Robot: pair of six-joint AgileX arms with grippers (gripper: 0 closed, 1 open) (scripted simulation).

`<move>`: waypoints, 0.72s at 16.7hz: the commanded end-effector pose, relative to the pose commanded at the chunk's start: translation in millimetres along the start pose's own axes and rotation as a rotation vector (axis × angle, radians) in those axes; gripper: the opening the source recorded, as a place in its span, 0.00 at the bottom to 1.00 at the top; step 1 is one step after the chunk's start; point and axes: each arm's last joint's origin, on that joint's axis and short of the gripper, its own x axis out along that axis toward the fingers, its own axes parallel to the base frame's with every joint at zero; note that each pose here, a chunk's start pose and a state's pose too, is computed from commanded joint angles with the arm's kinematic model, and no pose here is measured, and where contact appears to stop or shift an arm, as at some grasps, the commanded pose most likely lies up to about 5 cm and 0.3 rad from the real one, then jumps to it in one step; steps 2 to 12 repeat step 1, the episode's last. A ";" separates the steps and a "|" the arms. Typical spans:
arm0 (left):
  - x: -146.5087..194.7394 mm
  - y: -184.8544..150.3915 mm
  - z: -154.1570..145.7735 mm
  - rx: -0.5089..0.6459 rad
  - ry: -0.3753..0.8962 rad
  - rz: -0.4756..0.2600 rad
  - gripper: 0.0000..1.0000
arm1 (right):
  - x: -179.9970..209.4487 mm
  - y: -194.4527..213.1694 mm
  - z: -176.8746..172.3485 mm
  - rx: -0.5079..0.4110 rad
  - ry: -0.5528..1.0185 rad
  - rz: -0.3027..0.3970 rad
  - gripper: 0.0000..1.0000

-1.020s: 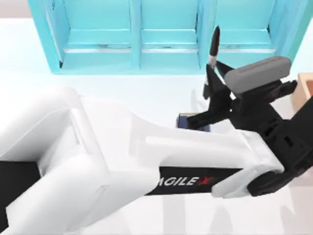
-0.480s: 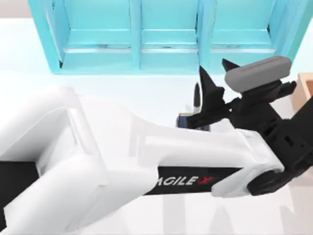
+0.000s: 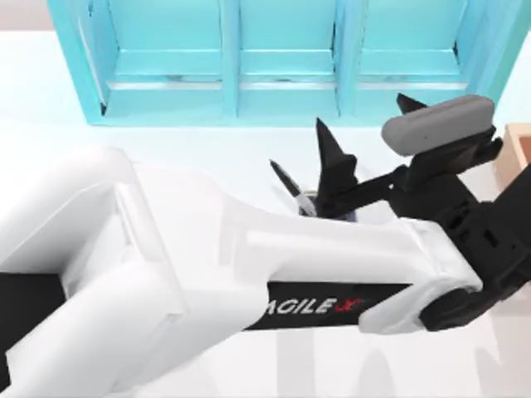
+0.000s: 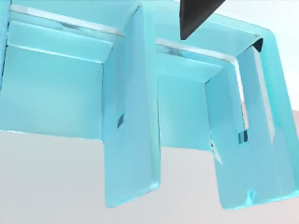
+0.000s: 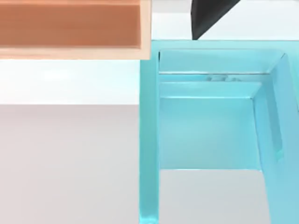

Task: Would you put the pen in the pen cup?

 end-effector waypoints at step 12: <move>0.0 0.0 0.0 0.000 0.000 0.000 1.00 | 0.0 0.0 0.0 0.000 0.000 0.000 1.00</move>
